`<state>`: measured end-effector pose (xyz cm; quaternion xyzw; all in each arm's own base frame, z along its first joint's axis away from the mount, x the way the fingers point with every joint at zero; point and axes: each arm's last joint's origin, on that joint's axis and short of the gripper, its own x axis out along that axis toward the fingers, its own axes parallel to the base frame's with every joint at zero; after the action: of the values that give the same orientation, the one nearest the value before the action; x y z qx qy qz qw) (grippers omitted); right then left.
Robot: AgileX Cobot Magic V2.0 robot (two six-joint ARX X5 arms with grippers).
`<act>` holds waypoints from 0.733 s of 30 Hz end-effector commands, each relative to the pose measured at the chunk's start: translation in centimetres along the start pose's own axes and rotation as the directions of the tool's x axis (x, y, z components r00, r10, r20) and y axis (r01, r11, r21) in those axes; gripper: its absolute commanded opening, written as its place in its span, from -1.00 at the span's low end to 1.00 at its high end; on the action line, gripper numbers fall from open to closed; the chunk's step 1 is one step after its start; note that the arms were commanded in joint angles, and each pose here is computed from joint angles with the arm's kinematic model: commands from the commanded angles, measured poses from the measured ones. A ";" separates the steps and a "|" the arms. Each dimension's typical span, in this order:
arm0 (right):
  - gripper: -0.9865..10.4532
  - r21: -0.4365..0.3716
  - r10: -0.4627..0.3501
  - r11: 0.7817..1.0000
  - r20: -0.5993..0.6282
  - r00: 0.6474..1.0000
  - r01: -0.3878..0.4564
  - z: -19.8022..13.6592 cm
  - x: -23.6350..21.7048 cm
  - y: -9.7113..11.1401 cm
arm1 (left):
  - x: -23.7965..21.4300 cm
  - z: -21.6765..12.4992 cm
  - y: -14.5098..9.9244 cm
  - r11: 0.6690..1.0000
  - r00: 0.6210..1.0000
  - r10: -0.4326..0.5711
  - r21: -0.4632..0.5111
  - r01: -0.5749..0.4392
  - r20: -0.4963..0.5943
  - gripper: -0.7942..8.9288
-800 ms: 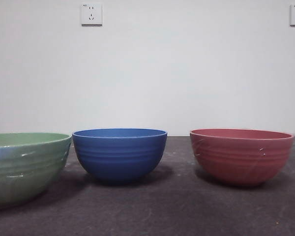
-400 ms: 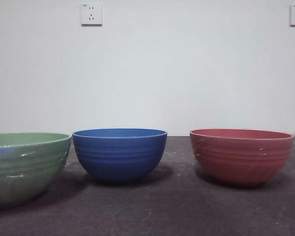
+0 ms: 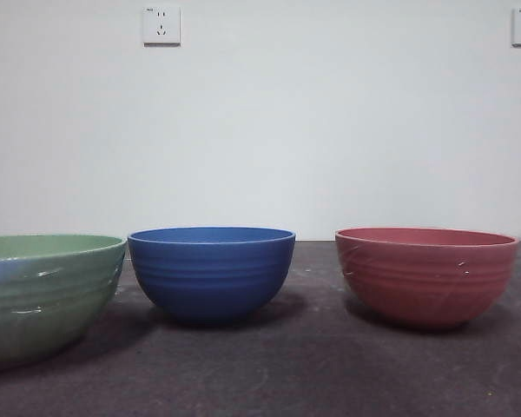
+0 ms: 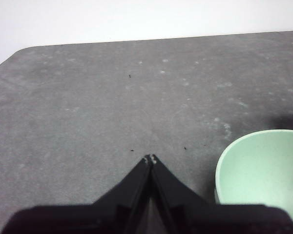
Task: Pick up the green bowl on the top,put the green bowl on the left,pick up the red bowl in the middle,put the red bowl on the right
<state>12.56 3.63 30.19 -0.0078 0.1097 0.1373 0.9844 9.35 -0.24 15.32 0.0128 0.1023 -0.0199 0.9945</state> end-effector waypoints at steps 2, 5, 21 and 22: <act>-0.82 -0.060 -0.036 0.997 0.033 0.999 0.038 -0.3 -1.8 -0.2 | 0.2 -0.5 0.0 1.000 1.000 -0.001 -0.007 0.001 -0.013 -0.84; -0.82 -0.081 -0.054 0.995 0.089 0.995 0.061 -1.4 -3.2 -0.4 | 0.2 -0.5 0.0 1.000 1.000 0.000 -0.007 0.000 -0.013 -0.84; -0.82 -0.075 -0.003 0.997 0.146 0.989 0.014 -14.4 -0.5 -1.5 | 0.2 -0.5 0.0 1.000 1.000 -0.006 -0.007 0.006 -0.012 -0.84; -0.82 -0.074 -0.003 0.997 0.144 0.990 0.014 -14.7 -0.3 -1.6 | 0.2 -0.5 0.0 1.000 1.000 -0.006 -0.007 0.006 -0.012 -0.84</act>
<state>9.45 1.38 16.28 -0.0338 0.0365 0.1376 0.9892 9.35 -0.25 15.33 0.0124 0.1021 -0.0218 0.9945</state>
